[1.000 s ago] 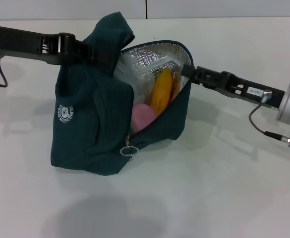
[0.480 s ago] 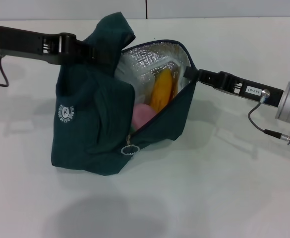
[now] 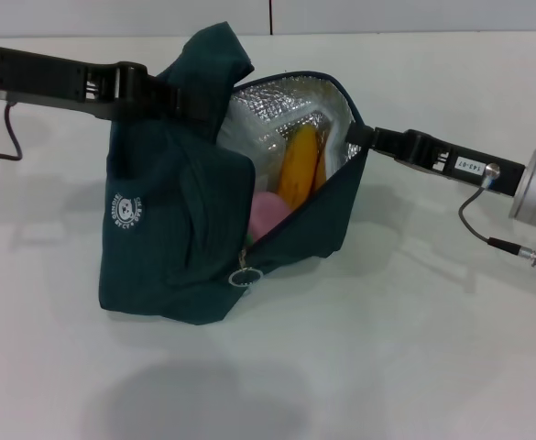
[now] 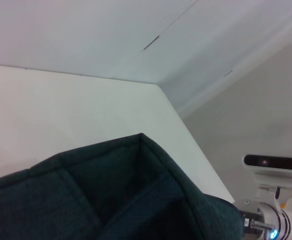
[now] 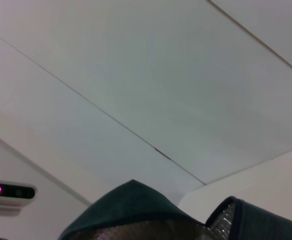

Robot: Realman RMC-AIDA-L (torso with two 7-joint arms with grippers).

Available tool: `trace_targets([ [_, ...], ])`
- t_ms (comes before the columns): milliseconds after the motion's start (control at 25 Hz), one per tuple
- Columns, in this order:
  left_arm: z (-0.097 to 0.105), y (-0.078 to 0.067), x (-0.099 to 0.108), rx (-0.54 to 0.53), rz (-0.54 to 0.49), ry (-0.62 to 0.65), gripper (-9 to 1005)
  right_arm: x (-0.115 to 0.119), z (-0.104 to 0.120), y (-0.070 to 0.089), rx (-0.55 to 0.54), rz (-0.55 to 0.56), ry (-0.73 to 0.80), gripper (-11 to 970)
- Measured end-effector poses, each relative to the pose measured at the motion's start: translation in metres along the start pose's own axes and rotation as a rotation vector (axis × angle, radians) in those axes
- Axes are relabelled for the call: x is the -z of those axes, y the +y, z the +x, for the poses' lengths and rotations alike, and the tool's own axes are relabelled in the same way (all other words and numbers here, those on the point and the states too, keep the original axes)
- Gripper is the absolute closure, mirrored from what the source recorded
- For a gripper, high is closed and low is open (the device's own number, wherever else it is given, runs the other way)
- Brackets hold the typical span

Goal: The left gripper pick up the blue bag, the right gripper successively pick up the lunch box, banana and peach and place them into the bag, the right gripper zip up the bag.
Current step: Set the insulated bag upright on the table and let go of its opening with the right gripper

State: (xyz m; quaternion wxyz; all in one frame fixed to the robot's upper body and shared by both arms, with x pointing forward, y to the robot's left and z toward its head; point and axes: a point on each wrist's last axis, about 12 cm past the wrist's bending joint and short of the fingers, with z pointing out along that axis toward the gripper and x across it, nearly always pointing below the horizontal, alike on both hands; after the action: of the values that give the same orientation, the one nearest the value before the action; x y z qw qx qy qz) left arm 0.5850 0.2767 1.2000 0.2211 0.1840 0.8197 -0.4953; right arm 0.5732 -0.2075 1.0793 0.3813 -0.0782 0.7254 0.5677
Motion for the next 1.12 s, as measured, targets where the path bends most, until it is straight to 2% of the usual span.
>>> trace_targets([
  [160, -0.001, -0.001, -0.001, -0.005, 0.002, 0.001, 952, 0.003, -0.003, 0.003, 0.003, -0.027, -0.028, 947],
  [360, -0.003, -0.004, -0.002, -0.015, 0.028, -0.014, 952, 0.013, -0.011, 0.009, 0.040, -0.094, -0.101, 948],
  [480, -0.004, -0.006, -0.005, -0.014, 0.058, -0.025, 952, 0.028, -0.019, 0.016, 0.081, -0.158, -0.169, 948],
  [680, 0.004, 0.004, -0.022, 0.044, 0.129, -0.033, 952, 0.057, -0.031, 0.031, 0.184, -0.264, -0.251, 947],
  [920, 0.015, 0.016, -0.043, 0.084, 0.132, -0.069, 952, 0.066, -0.028, 0.028, 0.199, -0.243, -0.231, 929],
  [1120, 0.031, 0.025, -0.048, 0.114, 0.119, -0.073, 947, 0.063, -0.022, 0.024, 0.194, -0.213, -0.194, 912],
])
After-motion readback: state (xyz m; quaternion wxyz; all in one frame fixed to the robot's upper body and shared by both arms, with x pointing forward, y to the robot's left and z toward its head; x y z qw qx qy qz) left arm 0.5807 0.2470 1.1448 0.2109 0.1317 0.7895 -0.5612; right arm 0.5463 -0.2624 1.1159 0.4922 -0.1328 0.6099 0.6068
